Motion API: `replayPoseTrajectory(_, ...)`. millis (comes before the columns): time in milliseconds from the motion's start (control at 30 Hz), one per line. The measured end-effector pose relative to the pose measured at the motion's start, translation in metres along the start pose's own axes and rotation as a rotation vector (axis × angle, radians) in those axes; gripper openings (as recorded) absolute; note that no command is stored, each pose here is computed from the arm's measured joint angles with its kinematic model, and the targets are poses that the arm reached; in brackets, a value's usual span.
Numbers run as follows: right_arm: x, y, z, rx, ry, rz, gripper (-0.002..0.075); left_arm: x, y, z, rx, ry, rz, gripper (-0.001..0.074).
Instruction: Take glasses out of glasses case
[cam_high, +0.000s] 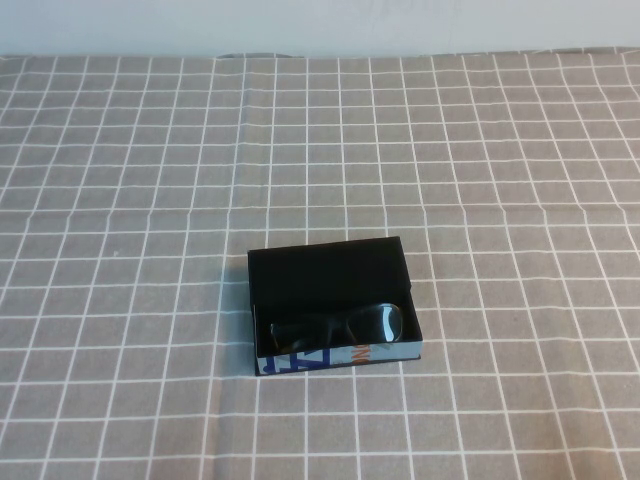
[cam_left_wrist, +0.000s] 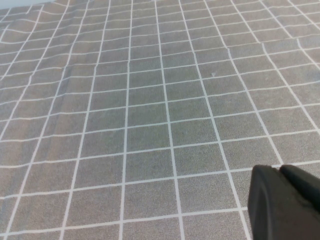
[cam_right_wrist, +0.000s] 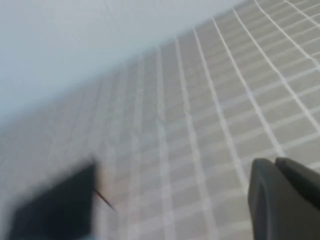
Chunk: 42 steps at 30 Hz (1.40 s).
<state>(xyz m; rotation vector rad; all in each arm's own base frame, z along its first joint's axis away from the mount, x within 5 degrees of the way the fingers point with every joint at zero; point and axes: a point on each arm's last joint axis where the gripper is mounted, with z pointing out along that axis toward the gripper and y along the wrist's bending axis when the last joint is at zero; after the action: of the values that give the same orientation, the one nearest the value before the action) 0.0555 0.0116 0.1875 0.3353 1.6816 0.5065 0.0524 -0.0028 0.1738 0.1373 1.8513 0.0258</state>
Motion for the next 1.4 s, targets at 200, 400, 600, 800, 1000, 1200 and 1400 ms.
replayPoseTrajectory(200,-0.016,0.002,-0.001,-0.048,-0.172,0.354,-0.0018,0.000,0.000,0.000,0.000,0.000,0.000,-0.0004)
replayPoseTrajectory(400,-0.016,0.002,-0.001,-0.062,-0.173,0.470,-0.0018,0.000,0.000,0.000,0.000,0.000,0.000,-0.0004)
replayPoseTrajectory(600,-0.034,0.039,0.002,-0.105,0.172,0.319,-0.0018,0.000,0.000,0.000,0.000,0.000,0.000,-0.0004)
replayPoseTrajectory(800,-0.065,0.066,0.037,-0.059,0.637,-0.025,-0.0018,0.000,0.000,0.000,0.000,0.000,0.000,-0.0004)
replayPoseTrajectory(1000,-0.095,0.084,0.100,-0.139,0.865,-0.214,-0.0018,0.000,0.000,0.000,0.000,0.000,0.000,-0.0004)
replayPoseTrajectory(1200,-0.094,0.118,0.168,-0.281,0.979,-0.401,-0.0018,0.000,0.000,0.000,0.000,0.000,0.000,-0.0004)
replayPoseTrajectory(1400,-0.055,0.178,0.216,-0.537,1.075,-0.777,-0.0018,0.000,0.000,0.000,0.000,0.000,0.000,-0.0005)
